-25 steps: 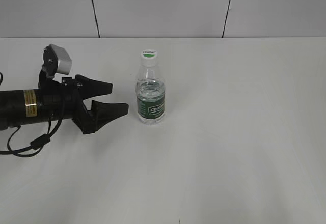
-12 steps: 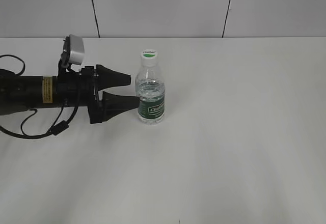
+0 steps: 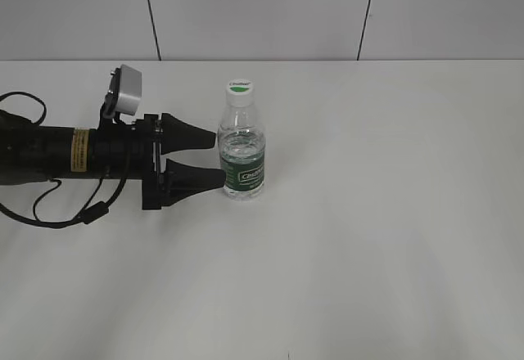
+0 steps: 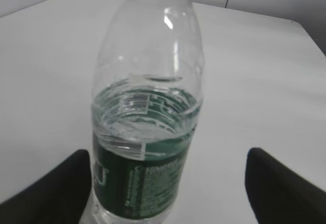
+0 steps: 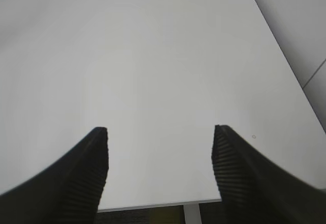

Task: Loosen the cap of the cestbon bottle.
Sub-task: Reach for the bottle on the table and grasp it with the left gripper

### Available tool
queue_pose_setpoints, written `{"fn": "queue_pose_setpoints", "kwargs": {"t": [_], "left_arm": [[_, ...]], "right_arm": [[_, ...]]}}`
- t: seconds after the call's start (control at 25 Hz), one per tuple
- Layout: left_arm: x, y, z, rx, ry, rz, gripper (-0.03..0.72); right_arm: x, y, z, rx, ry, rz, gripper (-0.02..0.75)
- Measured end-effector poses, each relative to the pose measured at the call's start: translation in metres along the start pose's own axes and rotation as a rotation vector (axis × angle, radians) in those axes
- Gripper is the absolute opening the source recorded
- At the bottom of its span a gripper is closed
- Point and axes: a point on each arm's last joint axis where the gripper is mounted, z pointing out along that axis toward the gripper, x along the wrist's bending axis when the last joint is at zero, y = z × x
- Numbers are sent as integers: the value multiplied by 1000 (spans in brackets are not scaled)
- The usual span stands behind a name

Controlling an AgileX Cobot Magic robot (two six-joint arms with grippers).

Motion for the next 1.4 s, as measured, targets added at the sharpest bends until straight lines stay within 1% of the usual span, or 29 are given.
{"fn": "queue_pose_setpoints", "kwargs": {"t": [0.28, 0.4, 0.52, 0.6, 0.8, 1.0, 1.2, 1.4], "left_arm": [[0, 0, 0, 0, 0, -1, 564], [2, 1, 0, -11, 16, -8, 564], [4, 3, 0, -32, 46, -27, 570], [5, 4, 0, -41, 57, -54, 587], [6, 3, 1, -46, 62, -83, 600], [0, 3, 14, -51, 46, -95, 595], [-2, 4, 27, -29, 94, -114, 592], [-3, 4, 34, -18, 112, -107, 591]], "right_arm": [[0, 0, 0, 0, 0, 0, 489], [0, 0, 0, 0, 0, 0, 489], [0, 0, 0, 0, 0, 0, 489], [0, 0, 0, 0, 0, 0, 489], [0, 0, 0, -1, 0, 0, 489], [0, 0, 0, -1, 0, 0, 489], [0, 0, 0, -1, 0, 0, 489], [0, 0, 0, -1, 0, 0, 489]]}}
